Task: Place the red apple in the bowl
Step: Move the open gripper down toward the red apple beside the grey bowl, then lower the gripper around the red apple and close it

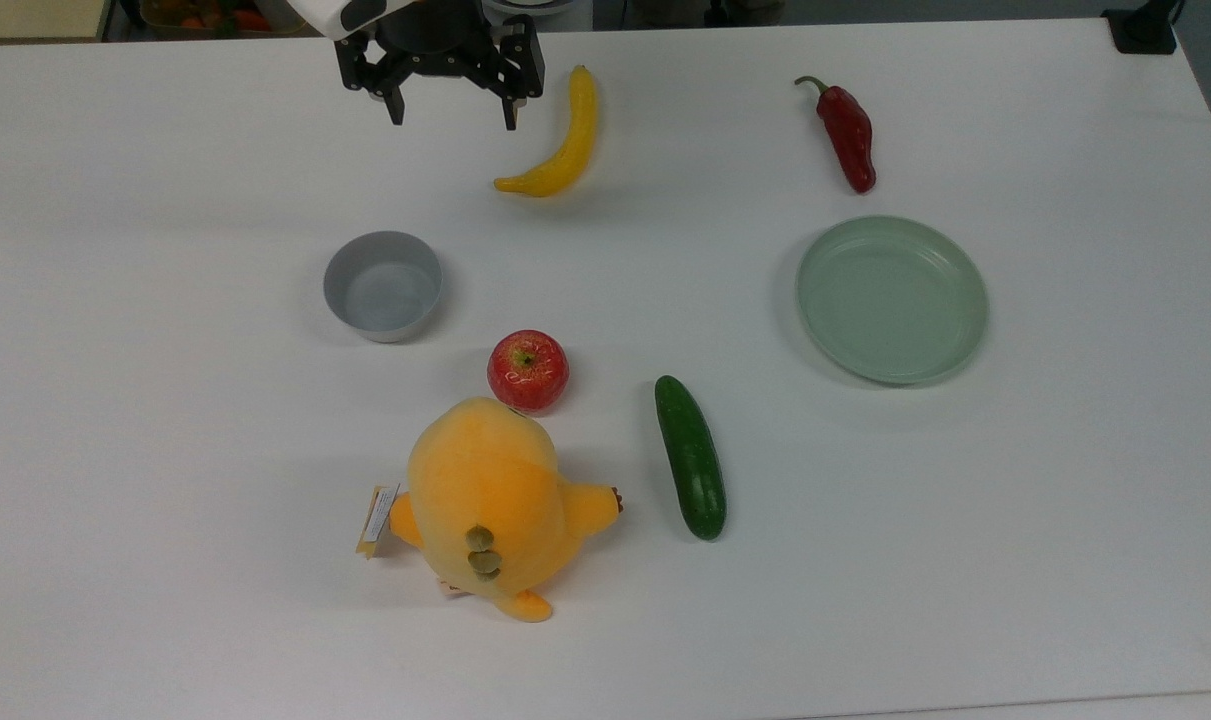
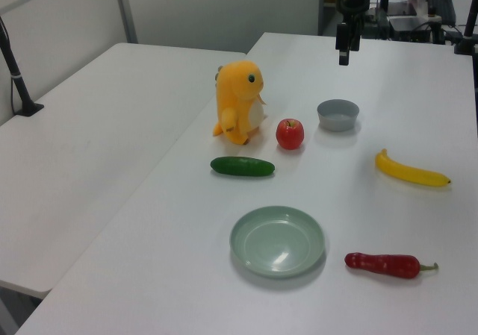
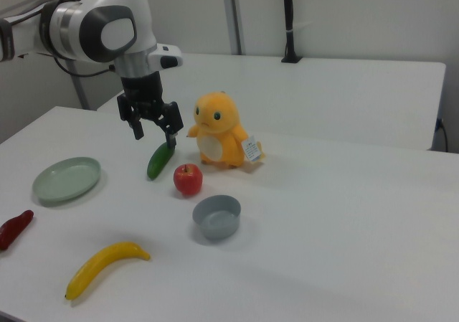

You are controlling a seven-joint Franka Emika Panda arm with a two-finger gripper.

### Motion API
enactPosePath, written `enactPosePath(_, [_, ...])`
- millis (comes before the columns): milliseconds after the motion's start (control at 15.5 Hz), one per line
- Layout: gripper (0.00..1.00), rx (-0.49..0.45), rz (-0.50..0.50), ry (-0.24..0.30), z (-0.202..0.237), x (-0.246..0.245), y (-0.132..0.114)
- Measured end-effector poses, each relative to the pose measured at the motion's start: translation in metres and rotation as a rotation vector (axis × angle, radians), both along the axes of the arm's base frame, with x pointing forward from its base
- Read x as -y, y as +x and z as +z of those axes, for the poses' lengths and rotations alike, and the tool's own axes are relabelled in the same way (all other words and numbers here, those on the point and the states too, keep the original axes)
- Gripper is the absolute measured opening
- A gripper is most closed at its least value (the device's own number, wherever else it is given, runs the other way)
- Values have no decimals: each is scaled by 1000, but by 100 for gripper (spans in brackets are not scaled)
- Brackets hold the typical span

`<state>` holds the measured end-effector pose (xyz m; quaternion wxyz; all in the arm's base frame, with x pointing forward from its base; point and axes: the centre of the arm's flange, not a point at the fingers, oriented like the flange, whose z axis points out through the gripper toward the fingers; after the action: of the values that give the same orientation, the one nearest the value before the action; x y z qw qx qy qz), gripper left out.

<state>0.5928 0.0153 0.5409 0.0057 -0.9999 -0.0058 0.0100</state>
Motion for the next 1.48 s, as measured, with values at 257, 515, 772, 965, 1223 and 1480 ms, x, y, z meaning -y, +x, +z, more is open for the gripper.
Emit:
enactPosePath(257, [100, 2, -25, 0, 1, 15, 1])
enactPosePath(515, [100, -20, -28, -1, -13, 16, 8])
enactPosePath(772, [100, -30, -36, -4, -26, 15, 24])
enactPosePath(965, [100, -23, -53, -5, -37, 11, 36])
enactPosePath(1223, [100, 24, -102, -4, -53, -2, 53])
enactPosePath(1480, [100, 79, -130, 1, -77, -25, 70])
